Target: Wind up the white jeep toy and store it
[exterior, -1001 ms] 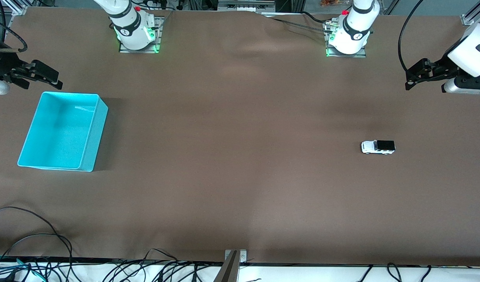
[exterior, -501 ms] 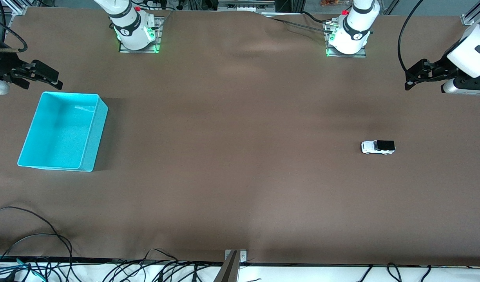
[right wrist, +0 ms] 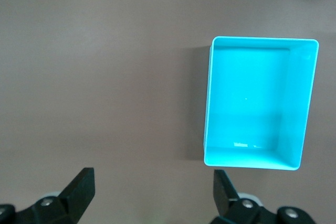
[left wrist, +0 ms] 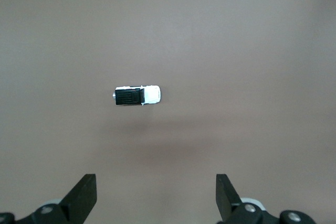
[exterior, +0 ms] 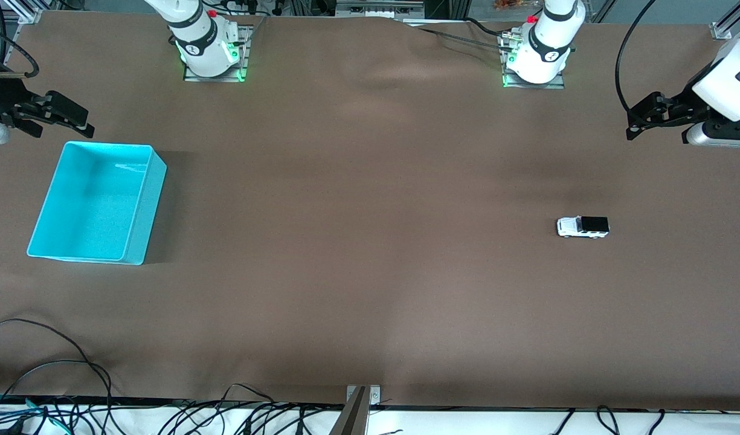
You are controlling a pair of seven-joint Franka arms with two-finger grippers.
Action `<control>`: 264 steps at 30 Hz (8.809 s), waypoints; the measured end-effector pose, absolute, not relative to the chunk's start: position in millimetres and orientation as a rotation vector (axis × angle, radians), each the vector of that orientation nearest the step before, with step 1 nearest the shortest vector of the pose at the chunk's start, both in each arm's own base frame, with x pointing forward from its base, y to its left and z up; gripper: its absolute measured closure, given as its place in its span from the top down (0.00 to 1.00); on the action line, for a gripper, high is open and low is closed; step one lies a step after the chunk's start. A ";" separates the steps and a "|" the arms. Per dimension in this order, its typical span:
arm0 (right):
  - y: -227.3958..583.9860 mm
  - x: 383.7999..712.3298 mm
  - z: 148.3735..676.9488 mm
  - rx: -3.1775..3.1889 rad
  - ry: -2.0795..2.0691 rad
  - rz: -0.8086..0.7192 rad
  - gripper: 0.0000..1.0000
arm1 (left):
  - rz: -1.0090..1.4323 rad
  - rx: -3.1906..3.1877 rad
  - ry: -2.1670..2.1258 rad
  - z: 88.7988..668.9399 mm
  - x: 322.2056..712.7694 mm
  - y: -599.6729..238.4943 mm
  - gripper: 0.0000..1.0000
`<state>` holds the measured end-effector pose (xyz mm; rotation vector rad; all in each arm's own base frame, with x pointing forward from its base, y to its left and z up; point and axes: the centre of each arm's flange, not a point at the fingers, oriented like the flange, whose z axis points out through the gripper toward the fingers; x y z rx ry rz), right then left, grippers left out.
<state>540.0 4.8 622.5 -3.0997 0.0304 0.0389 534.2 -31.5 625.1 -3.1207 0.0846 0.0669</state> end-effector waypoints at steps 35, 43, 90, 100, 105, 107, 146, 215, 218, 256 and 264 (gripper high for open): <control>4.8 545.0 618.0 -3.100 0.031 0.050 1.00 | 0.039 -3.078 0.590 599.9 554.3 37.2 1.00; 4.7 545.5 617.0 -3.100 0.031 0.052 1.00 | 0.060 -3.019 0.875 575.1 563.5 58.0 1.00; 3.8 545.9 616.4 -3.099 0.034 0.054 1.00 | 0.085 -2.419 2.109 266.1 586.9 89.6 1.00; 3.7 546.0 616.4 -3.099 0.034 0.054 1.00 | 0.101 -2.337 2.242 221.1 579.2 103.6 1.00; 3.7 546.0 616.3 -3.099 0.034 0.054 1.00 | 0.086 -2.316 2.282 217.8 578.6 103.3 1.00; 3.7 546.0 616.3 -3.099 0.034 0.054 1.00 | 0.079 -2.303 2.301 217.3 578.4 101.9 1.00; 3.2 546.2 616.0 -3.099 0.035 0.055 1.00 | 0.018 -2.287 2.324 182.7 562.3 80.6 0.52; 2.8 546.3 615.8 -3.099 0.036 0.056 1.00 | -0.029 -2.287 2.279 183.3 535.5 226.1 0.52; 2.8 546.3 615.8 -3.099 0.036 0.056 1.00 | -0.030 -2.296 2.266 183.1 534.3 236.1 0.52; 2.8 546.3 615.8 -3.099 0.036 0.056 1.00 | -0.028 -2.264 2.270 183.8 526.3 284.9 0.52; 2.8 546.3 615.8 -3.099 0.036 0.056 1.00 | -0.026 -2.265 2.268 183.9 525.7 286.9 0.52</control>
